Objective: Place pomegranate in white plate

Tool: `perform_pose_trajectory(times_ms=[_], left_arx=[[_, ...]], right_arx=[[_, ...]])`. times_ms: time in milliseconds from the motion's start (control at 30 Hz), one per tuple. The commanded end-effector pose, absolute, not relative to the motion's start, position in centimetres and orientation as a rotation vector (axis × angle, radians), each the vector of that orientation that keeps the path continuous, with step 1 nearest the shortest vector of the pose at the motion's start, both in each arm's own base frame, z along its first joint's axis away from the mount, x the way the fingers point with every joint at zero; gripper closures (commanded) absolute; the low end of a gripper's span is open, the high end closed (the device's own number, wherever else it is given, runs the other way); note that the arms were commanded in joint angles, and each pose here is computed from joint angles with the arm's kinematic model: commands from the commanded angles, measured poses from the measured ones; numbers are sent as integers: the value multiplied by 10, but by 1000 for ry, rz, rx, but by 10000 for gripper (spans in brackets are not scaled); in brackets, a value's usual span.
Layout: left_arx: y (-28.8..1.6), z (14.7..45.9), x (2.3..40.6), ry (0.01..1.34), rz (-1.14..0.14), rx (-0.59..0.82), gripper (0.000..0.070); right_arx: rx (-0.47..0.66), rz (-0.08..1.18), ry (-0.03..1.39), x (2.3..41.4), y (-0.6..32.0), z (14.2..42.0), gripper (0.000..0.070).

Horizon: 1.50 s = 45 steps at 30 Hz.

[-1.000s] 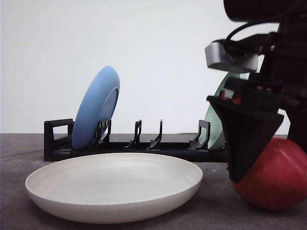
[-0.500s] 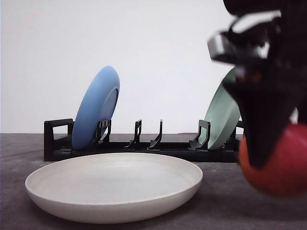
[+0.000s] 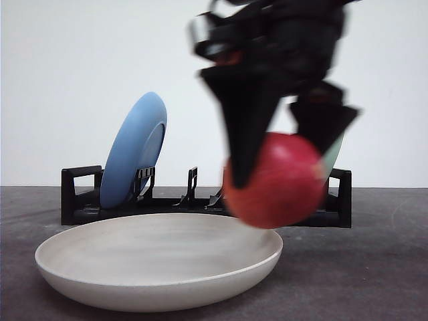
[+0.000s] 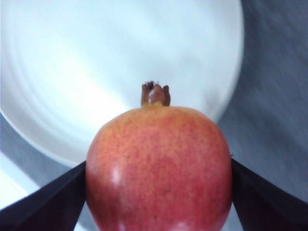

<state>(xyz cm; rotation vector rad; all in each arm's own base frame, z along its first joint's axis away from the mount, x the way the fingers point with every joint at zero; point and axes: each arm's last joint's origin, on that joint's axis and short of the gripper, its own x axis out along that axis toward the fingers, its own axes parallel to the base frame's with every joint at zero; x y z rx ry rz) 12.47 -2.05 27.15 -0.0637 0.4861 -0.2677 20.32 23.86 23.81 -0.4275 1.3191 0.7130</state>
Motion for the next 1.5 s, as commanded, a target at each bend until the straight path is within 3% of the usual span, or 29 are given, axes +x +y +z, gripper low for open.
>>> perform_pose_trajectory(times_ms=[0, 333, 667, 967, 1467], left_arx=[[-21, 275, 125, 469, -266, -72, 307], [-21, 275, 125, 469, -266, -71, 308], [-21, 274, 125, 470, -266, -71, 308], [-21, 274, 125, 469, -266, -71, 307], [-21, 275, 125, 467, -266, -71, 308]], right_arx=[[-453, 754, 1304, 208, 255, 236, 236], [-421, 848, 1235, 222, 294, 218, 236], [-425, 844, 1248, 225, 298, 208, 223], [-412, 840, 1259, 224, 298, 208, 159], [-407, 846, 1264, 225, 298, 207, 148]])
